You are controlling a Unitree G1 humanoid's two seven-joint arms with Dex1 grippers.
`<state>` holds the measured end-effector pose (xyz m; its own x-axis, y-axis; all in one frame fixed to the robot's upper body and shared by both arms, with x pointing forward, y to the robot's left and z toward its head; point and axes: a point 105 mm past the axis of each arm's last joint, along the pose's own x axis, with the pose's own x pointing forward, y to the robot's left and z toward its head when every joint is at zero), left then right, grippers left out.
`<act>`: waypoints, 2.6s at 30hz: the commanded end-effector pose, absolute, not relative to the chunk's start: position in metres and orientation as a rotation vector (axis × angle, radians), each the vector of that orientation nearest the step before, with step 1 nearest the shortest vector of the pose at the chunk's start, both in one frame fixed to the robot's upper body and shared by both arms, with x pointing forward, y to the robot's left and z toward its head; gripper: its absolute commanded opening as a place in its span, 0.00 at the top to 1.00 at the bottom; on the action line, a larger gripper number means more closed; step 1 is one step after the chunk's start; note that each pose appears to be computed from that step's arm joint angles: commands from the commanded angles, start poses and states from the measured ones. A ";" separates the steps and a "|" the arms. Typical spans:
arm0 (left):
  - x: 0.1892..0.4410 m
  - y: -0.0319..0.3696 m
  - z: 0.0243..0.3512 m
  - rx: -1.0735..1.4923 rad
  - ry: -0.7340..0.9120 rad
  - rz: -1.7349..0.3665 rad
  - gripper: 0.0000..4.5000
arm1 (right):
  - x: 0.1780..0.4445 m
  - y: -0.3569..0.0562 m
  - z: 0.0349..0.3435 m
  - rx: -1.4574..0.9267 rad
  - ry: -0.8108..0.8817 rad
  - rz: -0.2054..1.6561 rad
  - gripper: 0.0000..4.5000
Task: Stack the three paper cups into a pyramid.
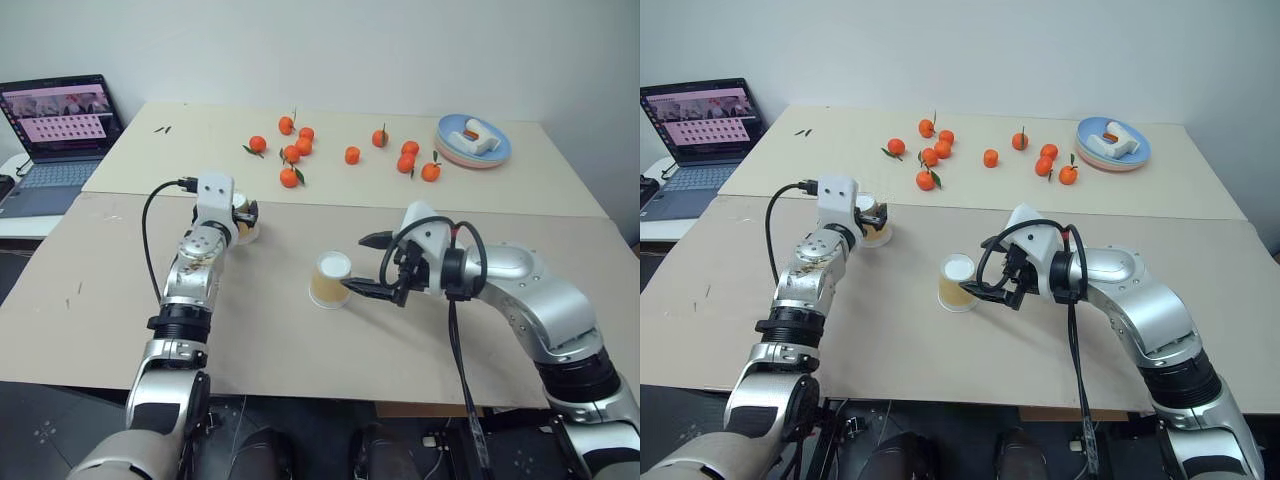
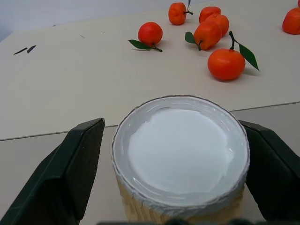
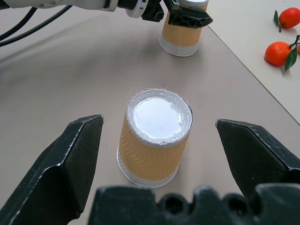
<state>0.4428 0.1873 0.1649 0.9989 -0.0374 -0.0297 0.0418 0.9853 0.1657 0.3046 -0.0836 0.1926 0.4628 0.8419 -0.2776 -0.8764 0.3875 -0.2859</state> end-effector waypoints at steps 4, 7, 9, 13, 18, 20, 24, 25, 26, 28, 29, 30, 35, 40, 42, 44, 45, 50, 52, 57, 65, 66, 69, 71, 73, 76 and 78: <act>0.444 0.188 0.188 0.163 -0.059 -0.051 0.13 | 0.302 -0.085 0.206 -0.440 0.030 1.080 0.00; 0.443 0.187 0.187 0.169 -0.051 -0.058 0.34 | 0.302 -0.085 0.206 -0.438 0.032 1.079 0.00; 0.444 0.187 0.186 0.176 -0.044 -0.063 0.42 | 0.303 -0.085 0.206 -0.439 0.032 1.076 0.00; 0.445 0.189 0.190 0.167 -0.052 -0.079 0.42 | 0.303 -0.086 0.206 -0.436 0.031 1.068 0.00; 0.424 0.160 0.226 0.143 -0.198 -0.442 0.42 | 0.305 -0.088 0.205 -0.437 0.039 1.049 0.00; 0.388 0.149 0.237 0.150 -0.234 -0.746 0.42 | 0.306 -0.090 0.203 -0.437 0.046 1.037 0.00; 0.350 0.164 0.214 0.274 -0.039 -1.018 0.42 | 0.307 -0.093 0.201 -0.439 0.051 1.020 0.00; 0.341 0.169 0.205 0.310 0.022 -1.078 0.42 | 0.307 -0.094 0.202 -0.439 0.050 1.013 0.00; 0.334 0.173 0.198 0.335 0.078 -1.122 0.42 | 0.308 -0.094 0.201 -0.438 0.050 1.007 0.00; 0.323 0.177 0.187 0.374 0.158 -1.199 0.42 | 0.308 -0.095 0.202 -0.436 0.049 0.998 0.00; 0.322 0.177 0.184 0.396 0.172 -1.215 0.42 | 0.309 -0.096 0.202 -0.434 0.049 0.995 0.00; 0.323 0.175 0.183 0.414 0.175 -1.228 0.42 | 0.309 -0.096 0.202 -0.432 0.048 0.992 0.00; 0.332 0.149 0.166 0.464 0.158 -1.277 0.42 | 0.310 -0.100 0.202 -0.441 0.050 0.961 0.00; 0.340 0.119 0.160 0.483 0.100 -1.327 0.42 | 0.311 -0.104 0.205 -0.436 0.040 0.943 0.00; 0.345 0.108 0.161 0.482 0.079 -1.342 0.42 | 0.311 -0.105 0.205 -0.439 0.042 0.939 0.00; 0.348 0.102 0.164 0.486 0.058 -1.348 0.42 | 0.310 -0.105 0.205 -0.442 0.041 0.935 0.00; 0.349 0.100 0.165 0.487 0.051 -1.354 0.42 | 0.310 -0.105 0.205 -0.443 0.040 0.933 0.00; 0.350 0.096 0.163 0.501 0.046 -1.381 0.42 | 0.310 -0.106 0.206 -0.446 0.037 0.923 0.00; 0.350 0.095 0.162 0.505 0.048 -1.385 0.42 | 0.310 -0.107 0.206 -0.448 0.037 0.918 0.00; 0.351 0.095 0.162 0.506 0.046 -1.384 0.42 | 0.311 -0.107 0.207 -0.449 0.034 0.915 0.00; 0.351 0.093 0.172 0.474 0.009 -1.373 0.02 | 0.310 -0.107 0.207 -0.448 0.034 0.917 0.00; 0.350 0.093 0.177 0.463 0.000 -1.374 0.02 | 0.310 -0.107 0.207 -0.447 0.036 0.917 0.00; 0.343 0.097 0.198 0.444 -0.031 -1.384 0.02 | 0.311 -0.110 0.207 -0.449 0.039 0.913 0.00; 0.337 0.102 0.209 0.446 -0.035 -1.387 0.02 | 0.311 -0.113 0.208 -0.454 0.041 0.908 0.00; 0.329 0.108 0.223 0.438 -0.037 -1.397 0.02 | 0.310 -0.120 0.211 -0.464 0.046 0.902 0.00; 0.315 0.118 0.239 0.445 -0.029 -1.418 0.02 | 0.304 -0.130 0.219 -0.471 0.044 0.907 0.00; 0.308 0.122 0.248 0.445 -0.028 -1.422 0.02 | 0.300 -0.142 0.228 -0.471 0.038 0.901 0.00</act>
